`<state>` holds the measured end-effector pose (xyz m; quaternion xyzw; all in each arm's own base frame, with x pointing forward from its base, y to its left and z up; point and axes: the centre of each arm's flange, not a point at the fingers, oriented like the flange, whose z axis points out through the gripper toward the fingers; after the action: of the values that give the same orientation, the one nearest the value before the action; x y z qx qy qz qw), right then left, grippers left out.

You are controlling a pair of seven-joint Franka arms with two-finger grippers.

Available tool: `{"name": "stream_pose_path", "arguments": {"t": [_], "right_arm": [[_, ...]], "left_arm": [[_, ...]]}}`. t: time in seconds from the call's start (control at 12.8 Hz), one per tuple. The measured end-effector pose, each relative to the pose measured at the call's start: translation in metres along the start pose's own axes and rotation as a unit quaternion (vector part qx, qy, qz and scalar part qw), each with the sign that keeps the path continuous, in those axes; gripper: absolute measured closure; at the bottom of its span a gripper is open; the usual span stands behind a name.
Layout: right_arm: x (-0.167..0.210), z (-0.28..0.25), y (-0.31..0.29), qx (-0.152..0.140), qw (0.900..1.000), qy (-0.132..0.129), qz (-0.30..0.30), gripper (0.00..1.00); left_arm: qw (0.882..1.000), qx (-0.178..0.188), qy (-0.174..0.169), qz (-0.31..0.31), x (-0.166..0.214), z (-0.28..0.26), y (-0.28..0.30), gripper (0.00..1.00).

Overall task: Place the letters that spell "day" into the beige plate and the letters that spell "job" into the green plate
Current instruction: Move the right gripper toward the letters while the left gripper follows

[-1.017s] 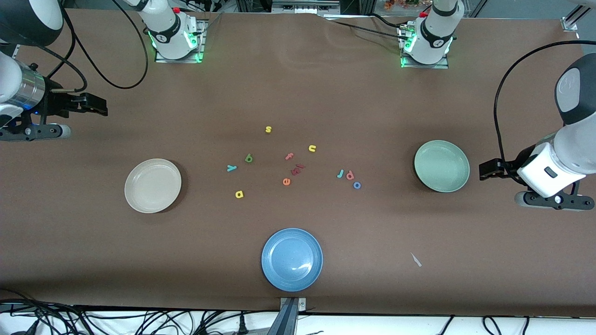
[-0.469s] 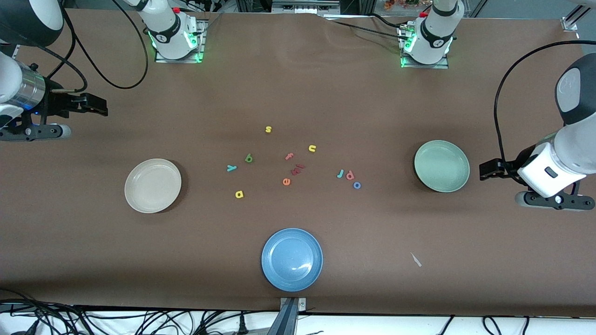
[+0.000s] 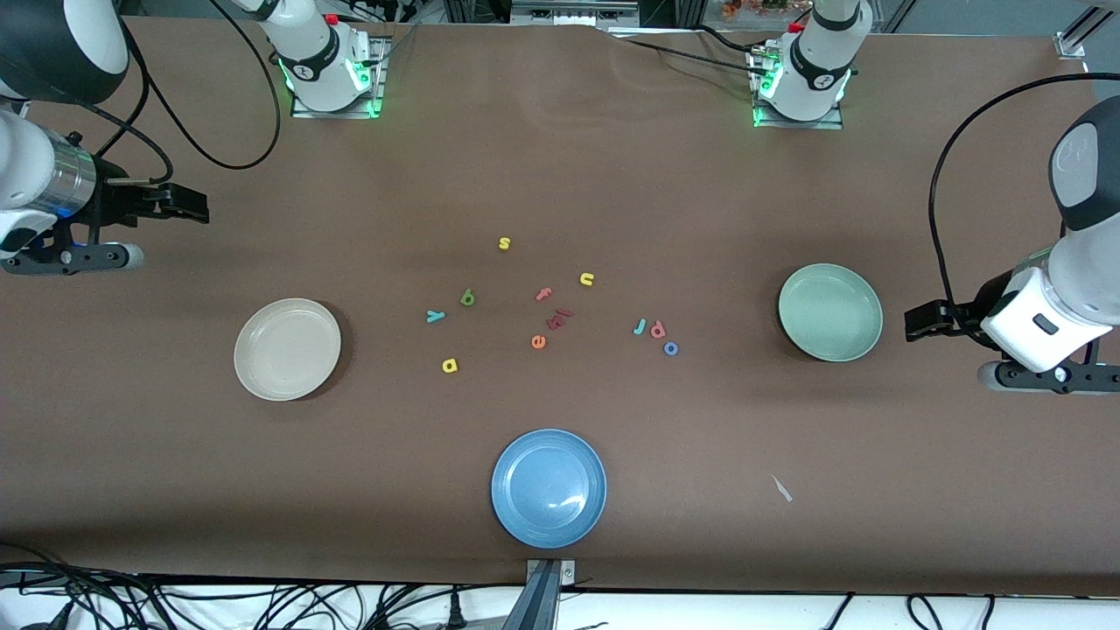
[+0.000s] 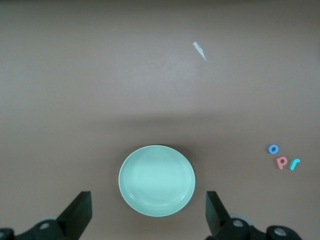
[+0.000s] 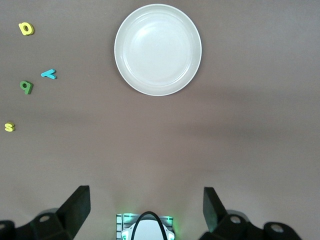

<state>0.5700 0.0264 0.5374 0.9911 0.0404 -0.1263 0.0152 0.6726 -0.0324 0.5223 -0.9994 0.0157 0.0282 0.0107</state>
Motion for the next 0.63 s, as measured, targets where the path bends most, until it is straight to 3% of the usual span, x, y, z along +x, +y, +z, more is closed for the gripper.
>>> {"name": "stream_pose_path", "arguments": {"t": [0.16, 0.63], "right_arm": [[0.002, 0.002, -0.003, 0.012, 1.0, -0.002, -0.002, 0.0], [0.017, 0.024, -0.019, 0.011, 1.0, -0.021, -0.014, 0.0]], "left_arm": [[1.0, -0.004, -0.004, 0.011, -0.002, 0.0, 0.014, 0.0], [0.999, -0.001, -0.033, 0.008, -0.006, 0.025, 0.057, 0.0]]}}
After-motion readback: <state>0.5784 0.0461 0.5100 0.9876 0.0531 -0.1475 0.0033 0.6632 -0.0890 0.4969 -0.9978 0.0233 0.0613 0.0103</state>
